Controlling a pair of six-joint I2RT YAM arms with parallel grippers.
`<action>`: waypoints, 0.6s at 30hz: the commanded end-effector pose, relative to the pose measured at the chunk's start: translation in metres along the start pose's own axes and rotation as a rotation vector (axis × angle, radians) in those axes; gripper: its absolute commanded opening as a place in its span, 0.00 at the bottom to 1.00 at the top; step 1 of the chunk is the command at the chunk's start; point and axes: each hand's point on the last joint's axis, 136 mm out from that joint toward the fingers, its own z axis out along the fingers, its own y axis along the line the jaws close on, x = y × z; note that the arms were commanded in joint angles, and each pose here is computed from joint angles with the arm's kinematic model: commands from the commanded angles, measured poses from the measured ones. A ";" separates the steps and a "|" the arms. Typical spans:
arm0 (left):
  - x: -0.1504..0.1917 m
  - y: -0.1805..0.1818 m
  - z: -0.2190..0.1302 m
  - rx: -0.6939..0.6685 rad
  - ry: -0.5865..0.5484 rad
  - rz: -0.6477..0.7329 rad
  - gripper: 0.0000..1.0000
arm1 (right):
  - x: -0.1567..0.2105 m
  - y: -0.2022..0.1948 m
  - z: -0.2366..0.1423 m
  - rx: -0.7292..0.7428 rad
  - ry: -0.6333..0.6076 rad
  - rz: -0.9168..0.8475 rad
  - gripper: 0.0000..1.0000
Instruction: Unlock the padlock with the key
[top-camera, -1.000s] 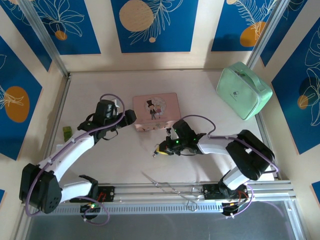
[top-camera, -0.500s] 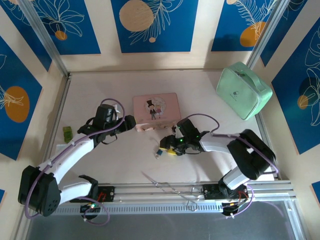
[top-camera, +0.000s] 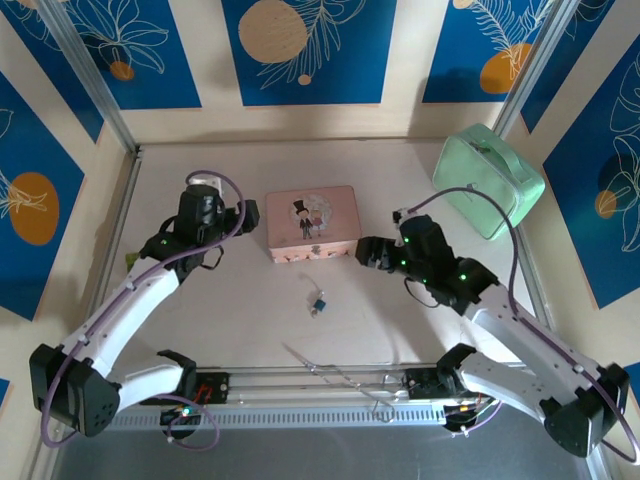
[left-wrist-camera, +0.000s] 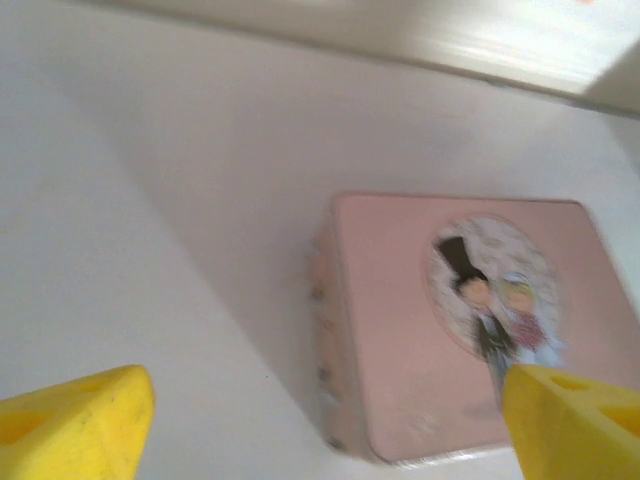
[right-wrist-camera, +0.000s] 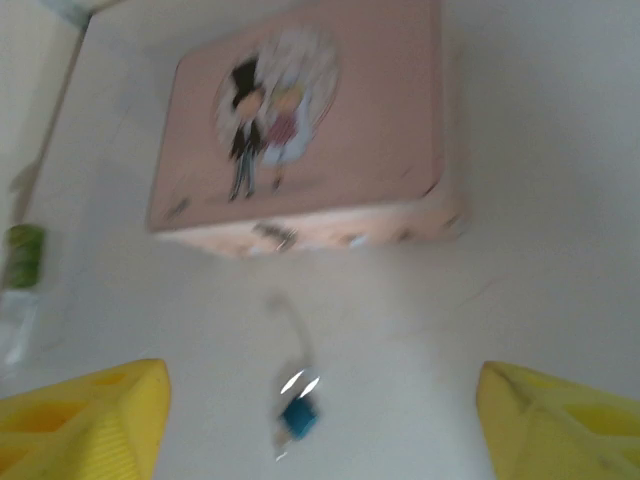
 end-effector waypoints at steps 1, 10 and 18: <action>-0.023 0.046 0.010 -0.280 -0.177 0.155 0.97 | -0.014 -0.056 0.000 0.285 -0.113 -0.113 0.88; -0.006 0.099 0.058 -0.524 -0.385 0.395 0.99 | -0.040 -0.162 0.028 0.605 -0.356 -0.142 0.85; 0.049 0.133 0.090 -0.490 -0.295 0.390 0.99 | -0.046 -0.220 0.061 0.613 -0.381 -0.156 0.94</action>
